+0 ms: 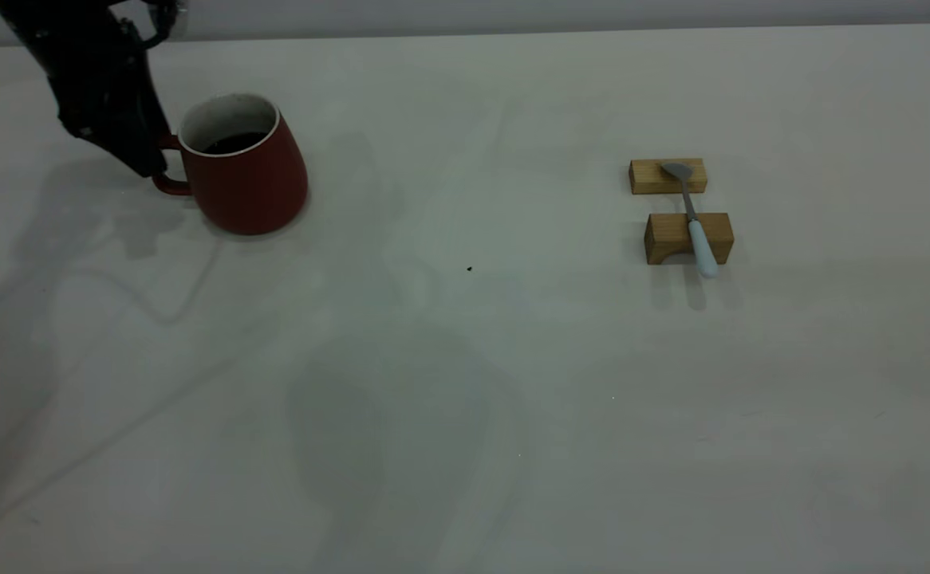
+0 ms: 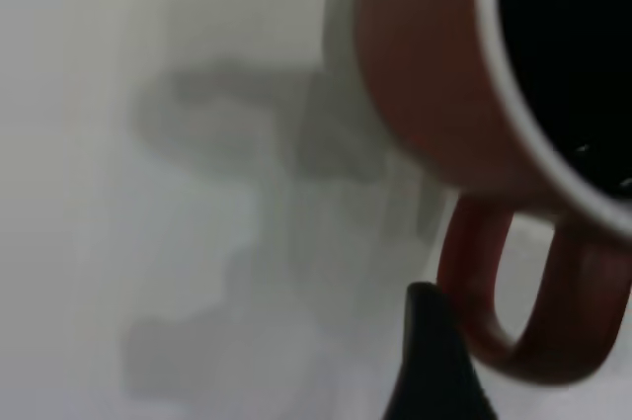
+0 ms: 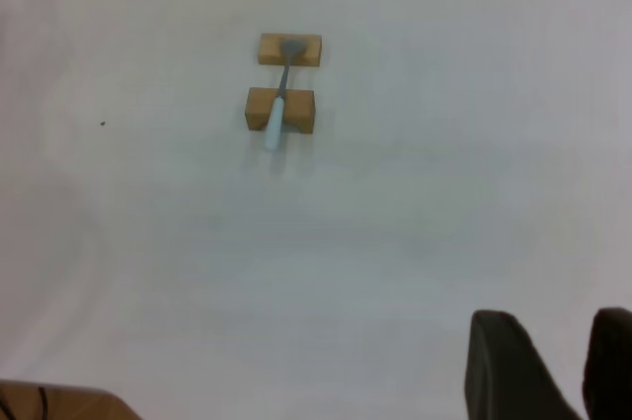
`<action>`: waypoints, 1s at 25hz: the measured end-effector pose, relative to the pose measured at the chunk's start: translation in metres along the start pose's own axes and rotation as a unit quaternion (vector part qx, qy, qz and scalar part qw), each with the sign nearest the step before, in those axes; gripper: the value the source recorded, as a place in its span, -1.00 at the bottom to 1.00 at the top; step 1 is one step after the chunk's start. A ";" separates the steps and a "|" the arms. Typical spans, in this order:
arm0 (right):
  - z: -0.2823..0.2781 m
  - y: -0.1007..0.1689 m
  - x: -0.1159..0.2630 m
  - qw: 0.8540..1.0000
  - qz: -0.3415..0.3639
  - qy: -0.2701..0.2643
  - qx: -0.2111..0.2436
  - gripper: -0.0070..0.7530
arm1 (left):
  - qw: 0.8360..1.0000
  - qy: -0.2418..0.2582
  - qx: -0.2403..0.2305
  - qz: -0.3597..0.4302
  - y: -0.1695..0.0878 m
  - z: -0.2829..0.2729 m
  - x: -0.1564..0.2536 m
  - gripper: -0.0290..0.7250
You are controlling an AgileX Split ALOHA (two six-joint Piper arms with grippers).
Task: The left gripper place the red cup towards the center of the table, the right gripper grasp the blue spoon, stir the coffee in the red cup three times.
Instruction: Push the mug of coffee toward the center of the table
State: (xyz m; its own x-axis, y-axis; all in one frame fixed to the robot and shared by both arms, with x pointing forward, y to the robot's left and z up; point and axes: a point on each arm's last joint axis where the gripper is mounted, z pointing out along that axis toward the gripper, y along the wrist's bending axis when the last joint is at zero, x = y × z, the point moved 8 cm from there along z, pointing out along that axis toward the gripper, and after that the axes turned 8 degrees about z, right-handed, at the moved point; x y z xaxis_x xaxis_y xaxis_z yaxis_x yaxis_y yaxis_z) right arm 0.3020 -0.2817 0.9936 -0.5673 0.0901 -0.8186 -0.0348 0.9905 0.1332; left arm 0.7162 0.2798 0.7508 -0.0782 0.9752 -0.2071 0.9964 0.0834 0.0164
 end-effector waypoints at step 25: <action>0.000 0.000 0.000 1.000 0.000 0.000 0.000 -0.36 | 0.998 -0.001 0.011 0.068 -0.010 0.015 -0.056 0.56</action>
State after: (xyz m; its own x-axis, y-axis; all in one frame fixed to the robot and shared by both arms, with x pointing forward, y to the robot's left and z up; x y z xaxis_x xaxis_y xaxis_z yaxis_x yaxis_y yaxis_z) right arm 0.3020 -0.2817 0.9936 -0.5673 0.0901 -0.8186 -0.0348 0.9905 0.1332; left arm 0.7108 0.2209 0.7478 0.0573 0.9769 -0.2061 0.9983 -0.0537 0.0231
